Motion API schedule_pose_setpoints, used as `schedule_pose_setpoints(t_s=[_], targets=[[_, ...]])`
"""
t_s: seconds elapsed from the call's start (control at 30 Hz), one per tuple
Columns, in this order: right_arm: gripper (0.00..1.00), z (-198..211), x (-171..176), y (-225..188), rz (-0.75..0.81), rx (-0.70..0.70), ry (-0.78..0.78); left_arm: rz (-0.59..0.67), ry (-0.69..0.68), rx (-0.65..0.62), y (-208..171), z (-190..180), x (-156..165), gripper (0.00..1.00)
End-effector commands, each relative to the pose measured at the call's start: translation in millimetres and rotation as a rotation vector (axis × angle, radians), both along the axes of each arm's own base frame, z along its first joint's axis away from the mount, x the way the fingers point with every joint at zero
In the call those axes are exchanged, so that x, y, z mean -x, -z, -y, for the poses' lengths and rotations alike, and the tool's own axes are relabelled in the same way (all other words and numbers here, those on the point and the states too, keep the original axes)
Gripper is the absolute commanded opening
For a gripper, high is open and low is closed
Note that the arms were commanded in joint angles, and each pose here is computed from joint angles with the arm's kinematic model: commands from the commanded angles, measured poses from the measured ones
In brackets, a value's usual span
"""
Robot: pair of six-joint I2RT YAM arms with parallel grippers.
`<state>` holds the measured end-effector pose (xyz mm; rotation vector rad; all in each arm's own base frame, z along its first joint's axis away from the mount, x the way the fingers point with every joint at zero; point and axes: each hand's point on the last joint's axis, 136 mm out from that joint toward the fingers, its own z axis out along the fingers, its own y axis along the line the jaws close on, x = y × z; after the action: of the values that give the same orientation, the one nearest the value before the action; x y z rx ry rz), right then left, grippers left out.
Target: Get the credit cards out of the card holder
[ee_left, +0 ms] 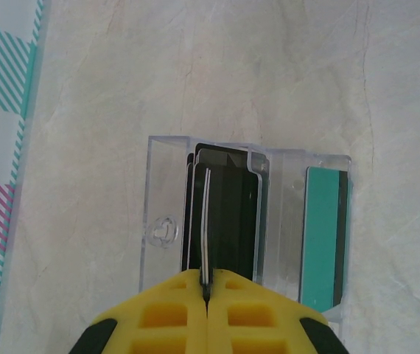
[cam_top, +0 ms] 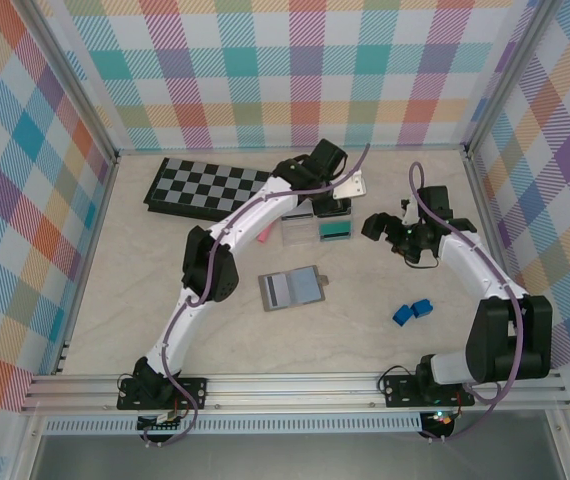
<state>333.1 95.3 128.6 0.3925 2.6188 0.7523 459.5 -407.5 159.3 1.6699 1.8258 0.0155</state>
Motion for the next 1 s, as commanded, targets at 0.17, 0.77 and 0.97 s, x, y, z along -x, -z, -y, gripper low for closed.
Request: schedule_pose_setpoints(t_s=[0.17,0.77,0.97], targets=[[1.00,-1.9,4.8,8.2,-0.039,-0.014,-0.017,0.013,0.015,-0.038,12.4,3.0,-3.9,0.00],[1.00,-2.2,5.7,8.5,-0.046,-0.016,-0.020,0.031,0.010,-0.046,23.8,8.4,-9.6,0.15],[1.00,-2.2,6.0,8.2,-0.044,-0.016,-0.020,0.065,-0.019,-0.053,24.2,7.5,-18.1,0.19]])
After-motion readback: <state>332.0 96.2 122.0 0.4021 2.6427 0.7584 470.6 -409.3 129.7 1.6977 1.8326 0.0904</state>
